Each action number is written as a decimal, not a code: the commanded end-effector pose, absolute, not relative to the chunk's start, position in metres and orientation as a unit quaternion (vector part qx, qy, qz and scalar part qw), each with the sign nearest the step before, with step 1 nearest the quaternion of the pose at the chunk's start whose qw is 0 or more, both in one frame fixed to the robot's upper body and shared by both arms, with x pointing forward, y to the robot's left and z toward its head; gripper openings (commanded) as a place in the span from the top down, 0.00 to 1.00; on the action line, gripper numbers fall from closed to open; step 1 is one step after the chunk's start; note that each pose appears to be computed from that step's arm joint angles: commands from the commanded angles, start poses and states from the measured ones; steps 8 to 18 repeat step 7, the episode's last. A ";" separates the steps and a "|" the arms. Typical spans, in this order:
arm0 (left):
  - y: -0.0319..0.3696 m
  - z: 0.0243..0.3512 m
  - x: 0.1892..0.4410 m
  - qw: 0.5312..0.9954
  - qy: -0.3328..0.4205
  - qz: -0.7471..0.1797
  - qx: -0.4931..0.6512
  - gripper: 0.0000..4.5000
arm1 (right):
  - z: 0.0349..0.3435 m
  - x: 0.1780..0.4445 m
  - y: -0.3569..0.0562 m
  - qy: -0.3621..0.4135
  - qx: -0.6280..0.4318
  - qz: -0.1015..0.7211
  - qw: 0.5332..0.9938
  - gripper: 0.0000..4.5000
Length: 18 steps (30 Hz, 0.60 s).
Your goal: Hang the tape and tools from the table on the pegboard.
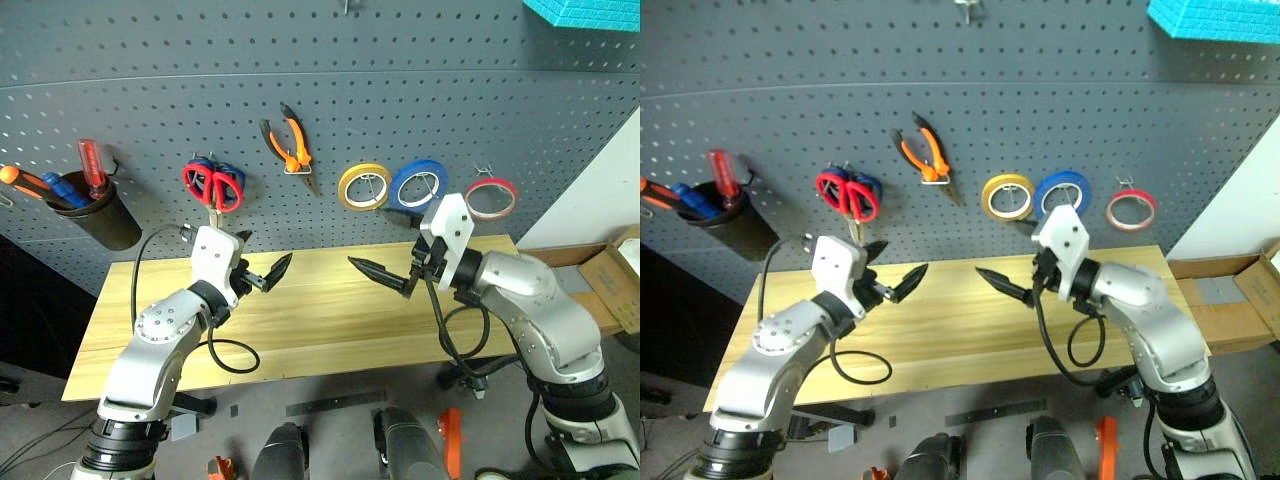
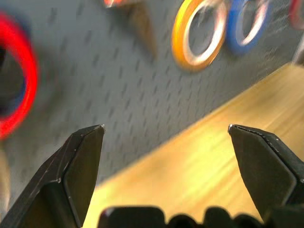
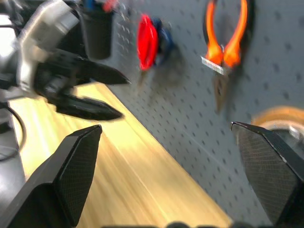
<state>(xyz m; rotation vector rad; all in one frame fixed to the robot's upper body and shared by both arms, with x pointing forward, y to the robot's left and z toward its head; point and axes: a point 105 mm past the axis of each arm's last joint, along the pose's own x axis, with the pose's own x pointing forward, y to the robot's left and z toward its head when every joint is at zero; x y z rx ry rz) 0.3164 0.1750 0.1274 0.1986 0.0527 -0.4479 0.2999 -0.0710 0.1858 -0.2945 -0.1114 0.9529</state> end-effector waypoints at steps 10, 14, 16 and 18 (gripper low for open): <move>0.236 0.040 0.303 0.982 0.135 -0.088 0.101 0.00 | 0.126 0.325 -0.107 -0.047 -0.184 0.311 0.931 0.00; 0.236 0.040 0.303 0.982 0.135 -0.088 0.101 0.00 | 0.126 0.325 -0.107 -0.047 -0.184 0.311 0.931 0.00; 0.236 0.040 0.303 0.982 0.135 -0.088 0.101 0.00 | 0.126 0.325 -0.107 -0.047 -0.184 0.311 0.931 0.00; 0.236 0.040 0.303 0.982 0.135 -0.088 0.101 0.00 | 0.126 0.325 -0.107 -0.047 -0.184 0.311 0.931 0.00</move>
